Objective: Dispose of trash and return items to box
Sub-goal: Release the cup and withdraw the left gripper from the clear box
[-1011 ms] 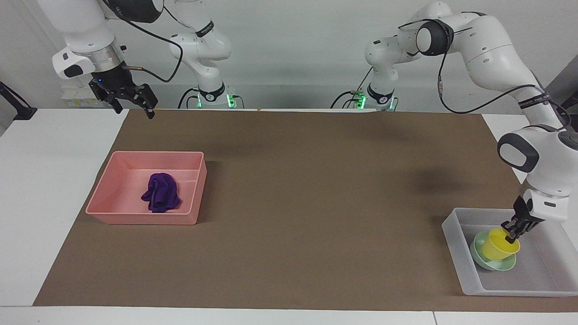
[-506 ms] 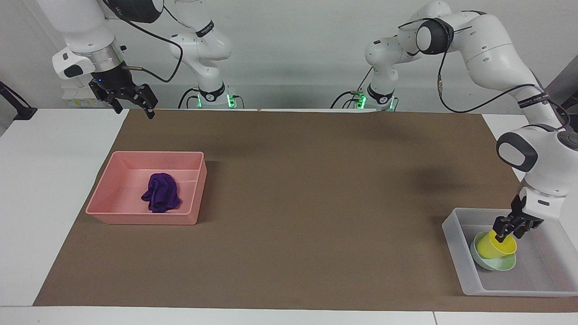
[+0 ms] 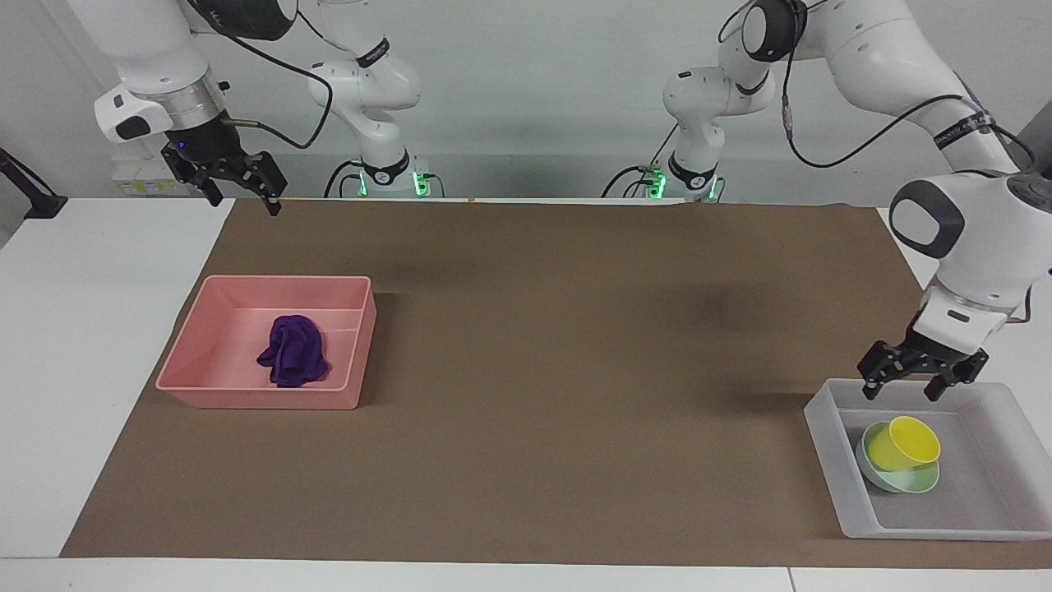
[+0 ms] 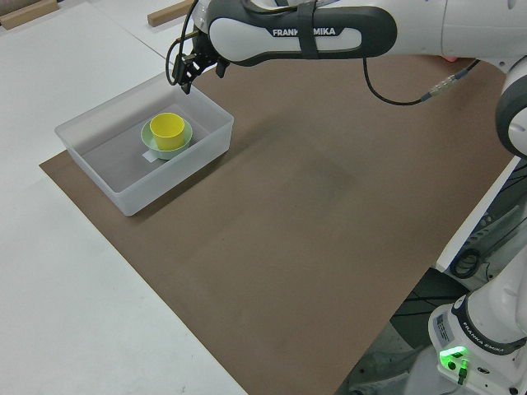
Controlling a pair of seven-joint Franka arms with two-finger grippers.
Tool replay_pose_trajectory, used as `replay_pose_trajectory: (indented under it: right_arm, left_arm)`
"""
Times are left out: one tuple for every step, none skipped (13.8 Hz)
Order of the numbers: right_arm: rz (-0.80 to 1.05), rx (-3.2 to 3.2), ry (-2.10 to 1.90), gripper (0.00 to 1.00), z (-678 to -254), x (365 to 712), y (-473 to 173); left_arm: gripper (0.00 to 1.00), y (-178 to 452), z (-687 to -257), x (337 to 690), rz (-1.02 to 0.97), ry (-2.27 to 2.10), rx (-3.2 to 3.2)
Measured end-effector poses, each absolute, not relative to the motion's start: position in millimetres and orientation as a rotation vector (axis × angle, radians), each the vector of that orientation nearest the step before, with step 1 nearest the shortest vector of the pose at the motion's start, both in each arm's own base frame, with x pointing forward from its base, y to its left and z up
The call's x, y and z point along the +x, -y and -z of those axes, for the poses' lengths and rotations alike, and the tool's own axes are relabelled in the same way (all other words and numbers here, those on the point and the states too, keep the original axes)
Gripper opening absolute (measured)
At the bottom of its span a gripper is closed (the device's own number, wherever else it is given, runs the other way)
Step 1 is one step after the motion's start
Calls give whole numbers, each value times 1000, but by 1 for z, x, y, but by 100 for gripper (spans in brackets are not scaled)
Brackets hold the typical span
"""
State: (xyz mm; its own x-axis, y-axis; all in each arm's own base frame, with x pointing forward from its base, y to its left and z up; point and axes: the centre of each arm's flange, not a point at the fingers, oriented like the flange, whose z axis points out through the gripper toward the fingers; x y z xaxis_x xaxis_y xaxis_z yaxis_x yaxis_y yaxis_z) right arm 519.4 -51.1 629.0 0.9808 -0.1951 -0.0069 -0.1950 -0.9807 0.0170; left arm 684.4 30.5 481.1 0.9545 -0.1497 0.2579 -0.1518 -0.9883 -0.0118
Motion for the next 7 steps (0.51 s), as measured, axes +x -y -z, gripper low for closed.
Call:
replay_pose_trajectory:
  right_arm:
    - [10, 3111, 305, 100, -630, 519, 51]
    - [6, 3111, 299, 100, -631, 518, 49]
    - [3, 3112, 288, 100, -632, 518, 45]
    - [0, 3109, 266, 100, -633, 518, 39]
    - [-1, 3103, 235, 100, -634, 519, 29]
    - [-2, 3096, 205, 100, -634, 519, 20]
    - [-2, 3093, 186, 100, -634, 519, 14]
  left_arm:
    - [100, -10, -490, 672, -379, 285, 3089]
    - [100, 11, -499, 660, -343, 334, 3080]
    - [100, 29, -510, 647, -307, 380, 3071]
    - [100, 46, -520, 635, -266, 423, 3062]
    - [100, 57, -531, 624, -238, 454, 3055]
    - [100, 62, -543, 614, -222, 471, 3051]
    - [100, 61, -556, 604, -204, 475, 3051]
